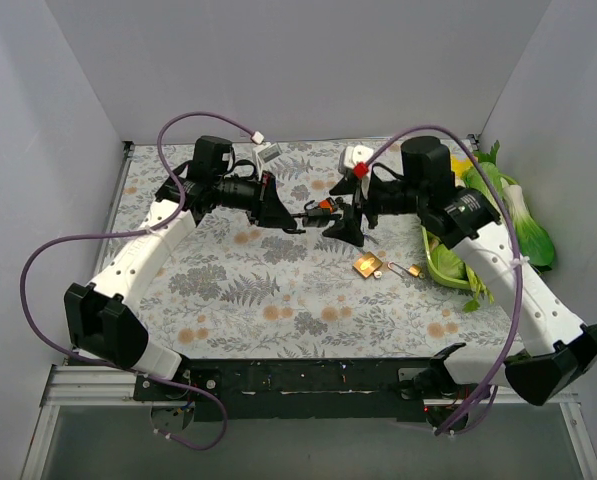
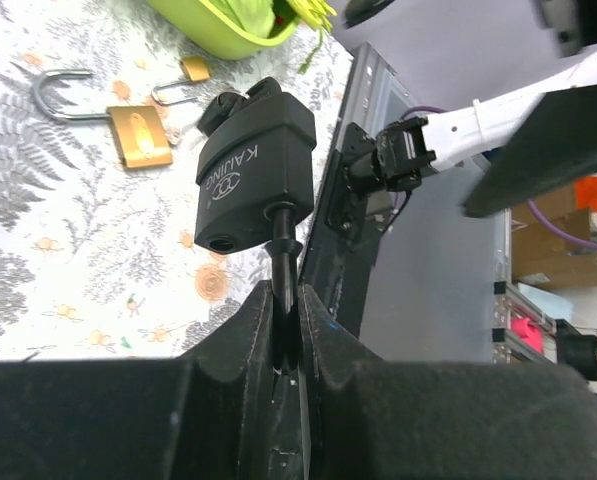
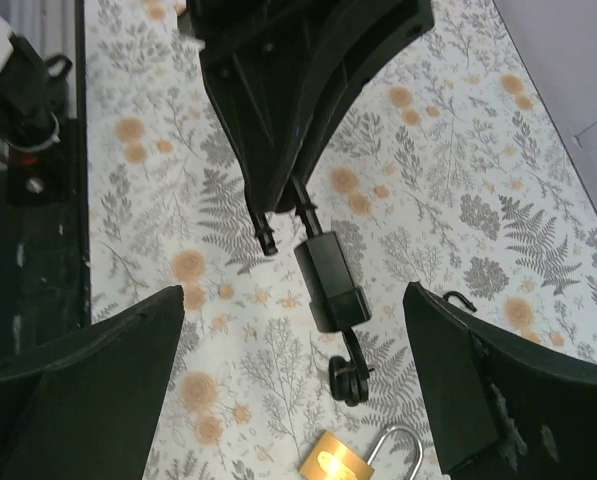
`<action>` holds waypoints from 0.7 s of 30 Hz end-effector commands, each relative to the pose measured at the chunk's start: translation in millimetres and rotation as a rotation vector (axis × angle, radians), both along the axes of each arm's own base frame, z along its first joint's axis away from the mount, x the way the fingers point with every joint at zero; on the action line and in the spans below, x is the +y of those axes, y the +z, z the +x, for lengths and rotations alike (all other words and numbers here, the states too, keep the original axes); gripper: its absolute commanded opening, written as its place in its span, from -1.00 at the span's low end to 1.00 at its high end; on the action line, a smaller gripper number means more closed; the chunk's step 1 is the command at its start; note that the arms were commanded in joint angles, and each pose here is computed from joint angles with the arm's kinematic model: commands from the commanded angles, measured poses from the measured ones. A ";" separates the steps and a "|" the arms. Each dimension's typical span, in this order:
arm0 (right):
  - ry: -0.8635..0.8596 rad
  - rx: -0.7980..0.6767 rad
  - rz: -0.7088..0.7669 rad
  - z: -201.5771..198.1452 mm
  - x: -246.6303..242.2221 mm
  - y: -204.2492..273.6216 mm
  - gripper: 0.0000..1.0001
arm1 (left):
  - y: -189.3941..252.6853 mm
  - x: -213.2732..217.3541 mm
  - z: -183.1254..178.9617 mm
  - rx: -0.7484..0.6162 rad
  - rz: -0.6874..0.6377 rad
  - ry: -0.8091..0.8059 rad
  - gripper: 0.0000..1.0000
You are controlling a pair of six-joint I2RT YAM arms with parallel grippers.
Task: Lock with the key
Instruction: Pick up the lock from the center of the board.
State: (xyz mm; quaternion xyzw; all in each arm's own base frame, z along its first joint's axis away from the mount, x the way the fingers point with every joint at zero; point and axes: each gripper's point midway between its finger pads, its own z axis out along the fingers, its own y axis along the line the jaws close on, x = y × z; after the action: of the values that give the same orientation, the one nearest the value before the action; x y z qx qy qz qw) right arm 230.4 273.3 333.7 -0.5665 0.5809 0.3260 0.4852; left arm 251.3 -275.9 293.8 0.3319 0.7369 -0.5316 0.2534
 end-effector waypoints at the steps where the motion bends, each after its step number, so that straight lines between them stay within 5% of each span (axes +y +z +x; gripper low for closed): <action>1: -0.008 0.191 0.099 -8.6 11.8 55.8 0.96 | 65.2 3.3 7.0 -0.235 -0.092 0.012 -1.00; 8: -0.033 0.073 0.041 16.6 2.5 63.1 0.96 | 86.7 3.9 10.2 -0.378 -0.084 -0.062 -1.00; 14: 0.022 -0.096 0.006 22.1 -1.8 38.8 0.96 | 98.8 0.4 1.2 -0.383 -0.120 -0.108 -1.00; 21: 0.117 -0.109 0.061 9.5 6.9 27.0 0.88 | 109.1 -5.6 -10.7 -0.400 -0.149 -0.150 -1.00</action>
State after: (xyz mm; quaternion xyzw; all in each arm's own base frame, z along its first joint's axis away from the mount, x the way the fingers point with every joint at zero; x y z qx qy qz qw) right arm 246.8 273.9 336.7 -0.5863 0.5730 0.3308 0.4675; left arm 261.2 -276.8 363.2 0.4208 0.6669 -0.5066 0.3487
